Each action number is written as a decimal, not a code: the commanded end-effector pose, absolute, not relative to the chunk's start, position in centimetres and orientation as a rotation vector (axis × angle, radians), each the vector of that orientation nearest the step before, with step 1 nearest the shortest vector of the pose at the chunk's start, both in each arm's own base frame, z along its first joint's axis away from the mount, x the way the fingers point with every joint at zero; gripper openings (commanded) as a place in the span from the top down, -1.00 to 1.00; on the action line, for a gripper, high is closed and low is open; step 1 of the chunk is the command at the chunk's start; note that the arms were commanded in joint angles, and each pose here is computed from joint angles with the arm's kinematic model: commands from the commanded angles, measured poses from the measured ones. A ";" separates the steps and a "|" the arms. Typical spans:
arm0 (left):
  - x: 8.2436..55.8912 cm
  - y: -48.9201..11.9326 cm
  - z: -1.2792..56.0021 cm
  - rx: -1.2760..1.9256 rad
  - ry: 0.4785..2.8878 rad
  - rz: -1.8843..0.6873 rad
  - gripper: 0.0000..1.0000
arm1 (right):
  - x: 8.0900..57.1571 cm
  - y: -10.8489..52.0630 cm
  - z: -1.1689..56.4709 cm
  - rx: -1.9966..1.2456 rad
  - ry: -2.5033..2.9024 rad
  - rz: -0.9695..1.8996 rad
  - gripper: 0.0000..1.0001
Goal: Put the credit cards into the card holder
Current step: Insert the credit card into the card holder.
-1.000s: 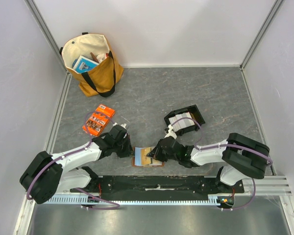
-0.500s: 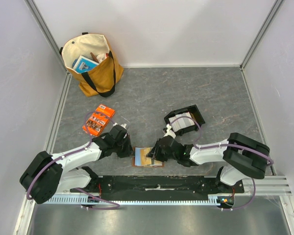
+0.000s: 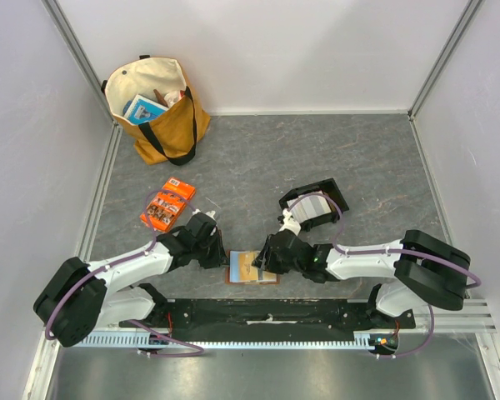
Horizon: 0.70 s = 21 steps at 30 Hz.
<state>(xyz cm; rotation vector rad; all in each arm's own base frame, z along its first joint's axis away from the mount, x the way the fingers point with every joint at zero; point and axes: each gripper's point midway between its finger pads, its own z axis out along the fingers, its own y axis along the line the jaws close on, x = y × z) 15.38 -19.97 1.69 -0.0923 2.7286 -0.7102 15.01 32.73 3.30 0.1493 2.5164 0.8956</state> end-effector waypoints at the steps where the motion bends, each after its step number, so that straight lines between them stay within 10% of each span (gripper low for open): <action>1: 15.9 -19.7 1.6 -0.129 2.720 -0.673 0.96 | 15.1 32.4 2.5 0.103 2.540 0.822 0.24; 21: 15.8 -19.7 1.6 -0.125 2.722 -0.677 0.97 | 14.0 35.2 2.3 0.021 2.563 0.965 0.25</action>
